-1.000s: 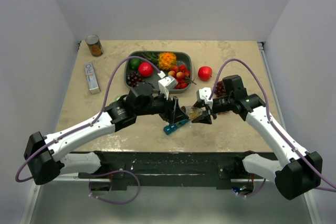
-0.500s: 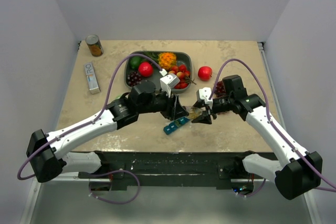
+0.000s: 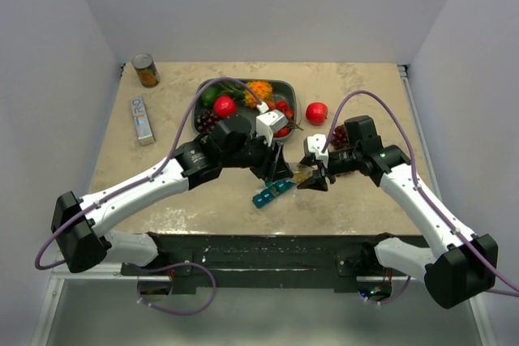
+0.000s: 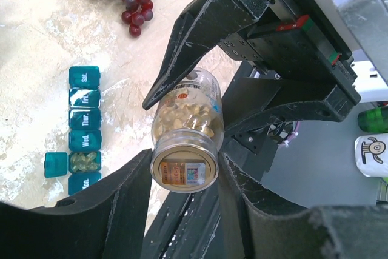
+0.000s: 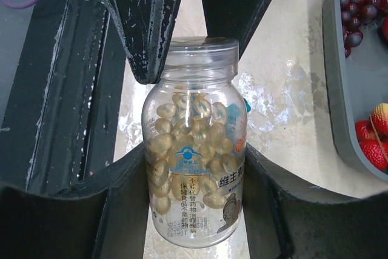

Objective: Sort the pills into containers

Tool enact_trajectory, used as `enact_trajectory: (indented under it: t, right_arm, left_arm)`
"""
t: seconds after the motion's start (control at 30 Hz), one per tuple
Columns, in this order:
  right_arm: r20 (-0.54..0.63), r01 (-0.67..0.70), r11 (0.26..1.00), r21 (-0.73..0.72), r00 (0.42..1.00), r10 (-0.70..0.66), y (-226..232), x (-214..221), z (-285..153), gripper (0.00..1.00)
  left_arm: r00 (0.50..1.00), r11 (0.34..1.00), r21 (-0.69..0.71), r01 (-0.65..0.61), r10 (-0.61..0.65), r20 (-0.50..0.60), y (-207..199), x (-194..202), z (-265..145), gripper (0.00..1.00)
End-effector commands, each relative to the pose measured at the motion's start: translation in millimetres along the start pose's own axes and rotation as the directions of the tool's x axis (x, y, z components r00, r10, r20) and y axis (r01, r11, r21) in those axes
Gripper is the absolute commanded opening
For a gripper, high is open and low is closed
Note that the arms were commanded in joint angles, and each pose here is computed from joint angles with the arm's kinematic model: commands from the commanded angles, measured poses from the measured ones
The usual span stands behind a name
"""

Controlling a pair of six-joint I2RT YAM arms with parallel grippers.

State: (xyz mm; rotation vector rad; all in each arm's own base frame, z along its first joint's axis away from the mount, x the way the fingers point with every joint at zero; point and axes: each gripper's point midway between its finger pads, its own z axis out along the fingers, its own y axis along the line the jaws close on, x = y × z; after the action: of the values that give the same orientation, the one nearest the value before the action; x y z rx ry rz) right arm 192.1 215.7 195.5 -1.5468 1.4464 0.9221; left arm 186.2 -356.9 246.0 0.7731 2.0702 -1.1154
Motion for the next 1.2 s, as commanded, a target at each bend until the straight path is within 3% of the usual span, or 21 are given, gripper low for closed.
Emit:
enact_trajectory:
  t: [0.0,0.23,0.37,0.93,1.17]
  right_arm:
    - [0.042,0.044,0.999,0.014,0.998,-0.044,-5,-15,-1,0.00]
    - [0.116,0.032,0.998,-0.057,0.993,-0.025,9,-31,-2,0.00]
    - [0.138,0.036,0.997,-0.074,0.990,-0.026,14,-35,-2,0.00]
    - [0.127,0.045,0.997,-0.067,0.991,-0.036,13,-33,-3,0.00]
    - [0.125,0.047,0.997,-0.064,0.991,-0.039,13,-33,-4,0.00]
  left_arm:
    - [0.999,0.998,0.056,-0.039,0.040,-0.022,-14,-6,1,0.26]
    - [0.991,0.977,0.172,-0.129,0.133,-0.011,-24,8,1,0.27]
    - [0.974,0.950,0.217,-0.224,0.226,0.016,-24,16,2,0.35]
    - [0.974,0.973,0.057,-0.226,0.226,-0.003,10,11,-6,0.74]
    - [0.980,0.980,-0.010,-0.201,0.201,0.005,26,11,-15,0.76]
